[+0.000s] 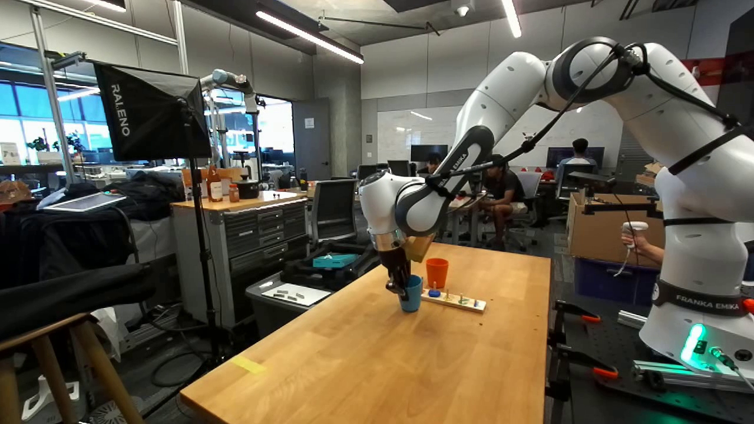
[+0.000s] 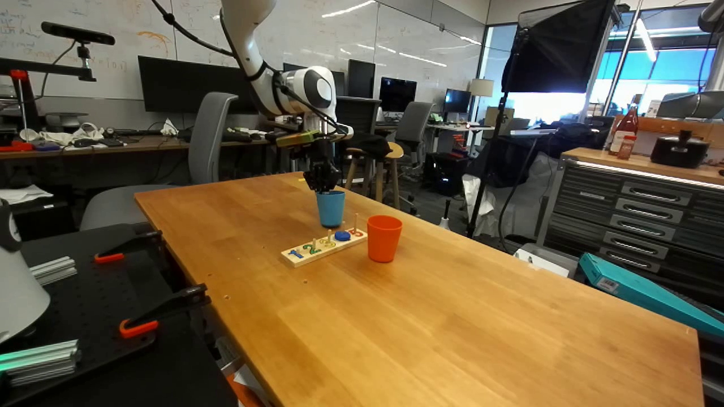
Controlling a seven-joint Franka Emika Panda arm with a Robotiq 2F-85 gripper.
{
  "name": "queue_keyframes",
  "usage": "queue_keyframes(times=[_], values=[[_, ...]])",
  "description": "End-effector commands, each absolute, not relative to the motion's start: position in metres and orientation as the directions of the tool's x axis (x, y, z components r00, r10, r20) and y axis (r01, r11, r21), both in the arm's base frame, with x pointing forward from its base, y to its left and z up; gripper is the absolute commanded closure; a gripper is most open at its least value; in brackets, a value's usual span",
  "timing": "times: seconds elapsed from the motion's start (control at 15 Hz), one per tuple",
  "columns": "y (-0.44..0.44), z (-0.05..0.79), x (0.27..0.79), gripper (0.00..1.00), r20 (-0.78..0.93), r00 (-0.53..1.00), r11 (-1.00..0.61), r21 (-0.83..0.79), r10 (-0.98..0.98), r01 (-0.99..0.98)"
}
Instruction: Put the blue cup in the orange cup
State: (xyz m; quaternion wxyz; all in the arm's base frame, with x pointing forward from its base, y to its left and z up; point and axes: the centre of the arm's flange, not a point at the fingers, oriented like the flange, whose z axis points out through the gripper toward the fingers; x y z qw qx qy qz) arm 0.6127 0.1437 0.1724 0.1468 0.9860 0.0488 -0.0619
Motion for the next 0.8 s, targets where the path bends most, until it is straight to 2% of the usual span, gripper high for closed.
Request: queue_keyframes(times=[0.0,0.4,0.73], values=[[0.141,0.189,0.618,0.96,-0.112,0.991,-0.953,0.287,0.067,0.097],[0.145,0.259,0.652,0.96,-0.045,0.998,-0.952,0.303,0.041,0.053],[0.102,0.312,0.665,0.96,-0.016,0.999,-0.930,0.366,-0.042,-0.033]])
